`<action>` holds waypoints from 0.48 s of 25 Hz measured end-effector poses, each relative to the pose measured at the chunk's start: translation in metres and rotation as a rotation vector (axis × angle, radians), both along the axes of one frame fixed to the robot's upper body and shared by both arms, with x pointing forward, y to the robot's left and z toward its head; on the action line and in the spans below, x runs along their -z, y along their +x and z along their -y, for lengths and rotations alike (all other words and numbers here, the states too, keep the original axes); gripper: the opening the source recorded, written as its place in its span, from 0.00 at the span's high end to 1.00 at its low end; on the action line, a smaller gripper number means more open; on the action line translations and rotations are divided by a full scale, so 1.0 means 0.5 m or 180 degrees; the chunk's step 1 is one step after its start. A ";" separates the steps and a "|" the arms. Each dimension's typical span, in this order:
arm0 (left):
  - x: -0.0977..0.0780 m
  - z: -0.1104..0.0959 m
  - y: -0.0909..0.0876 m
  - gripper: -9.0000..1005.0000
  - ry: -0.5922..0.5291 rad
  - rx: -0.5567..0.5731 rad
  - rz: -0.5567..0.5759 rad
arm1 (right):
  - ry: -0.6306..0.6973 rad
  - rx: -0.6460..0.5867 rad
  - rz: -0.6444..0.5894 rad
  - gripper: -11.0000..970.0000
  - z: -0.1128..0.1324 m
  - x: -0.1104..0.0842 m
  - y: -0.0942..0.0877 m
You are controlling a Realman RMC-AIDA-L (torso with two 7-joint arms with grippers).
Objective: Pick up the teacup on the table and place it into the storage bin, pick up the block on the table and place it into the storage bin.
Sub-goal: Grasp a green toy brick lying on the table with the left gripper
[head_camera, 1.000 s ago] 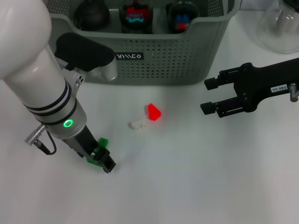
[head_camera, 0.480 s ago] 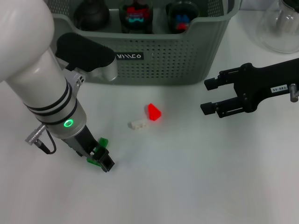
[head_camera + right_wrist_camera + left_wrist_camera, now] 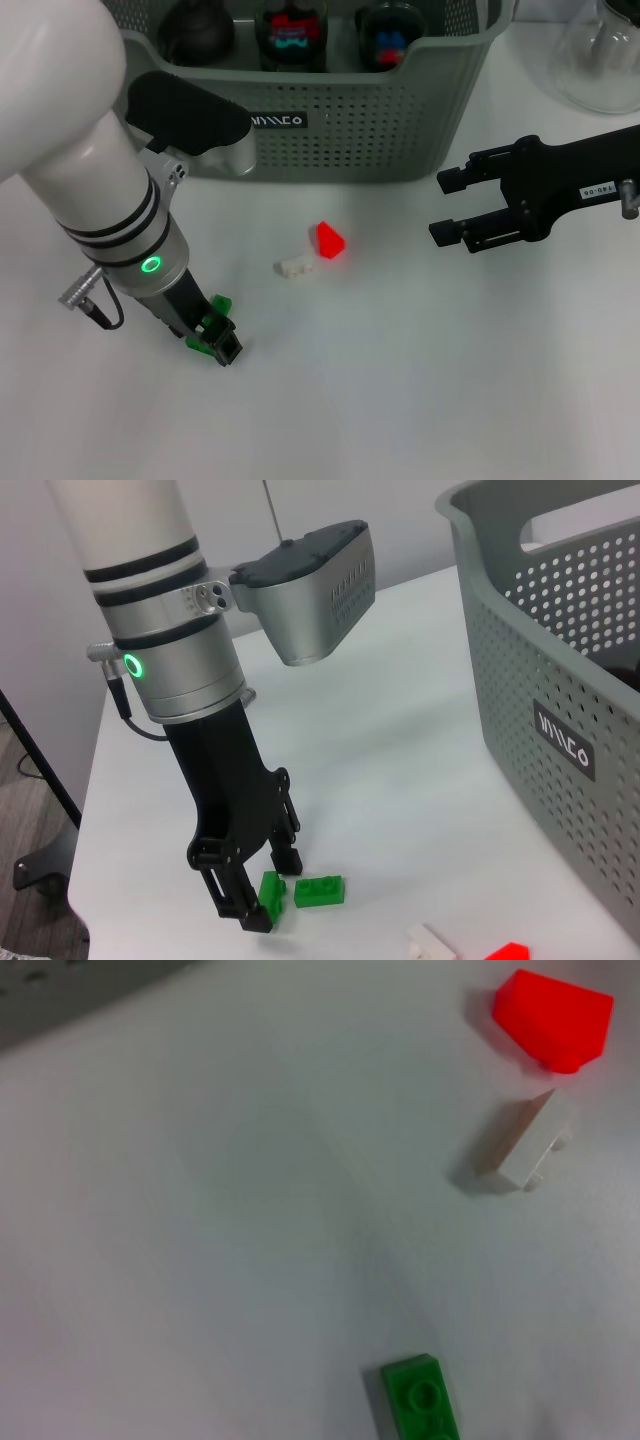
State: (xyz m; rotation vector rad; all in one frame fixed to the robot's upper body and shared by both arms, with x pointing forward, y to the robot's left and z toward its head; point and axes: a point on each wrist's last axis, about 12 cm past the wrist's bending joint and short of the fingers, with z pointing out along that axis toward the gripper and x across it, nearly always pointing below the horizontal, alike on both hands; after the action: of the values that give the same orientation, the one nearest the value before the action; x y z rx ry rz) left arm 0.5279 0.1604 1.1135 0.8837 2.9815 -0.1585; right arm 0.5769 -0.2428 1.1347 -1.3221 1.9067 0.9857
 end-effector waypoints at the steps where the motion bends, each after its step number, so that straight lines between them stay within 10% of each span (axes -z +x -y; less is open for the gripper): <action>1: 0.000 0.000 0.000 0.32 0.0001 0.0000 0.0000 | 0.0001 -0.0001 -0.0001 0.19 0.000 0.000 0.000; 12: 0.001 -0.001 0.001 0.39 0.0010 -0.0004 -0.0002 | 0.0006 -0.0005 0.0000 0.19 -0.001 -0.001 0.000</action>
State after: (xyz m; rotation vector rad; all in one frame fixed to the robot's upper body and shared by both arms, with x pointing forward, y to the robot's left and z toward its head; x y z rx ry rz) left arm 0.5282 0.1608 1.1128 0.8824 2.9836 -0.1540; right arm 0.5769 -0.2424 1.1351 -1.3228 1.9045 0.9880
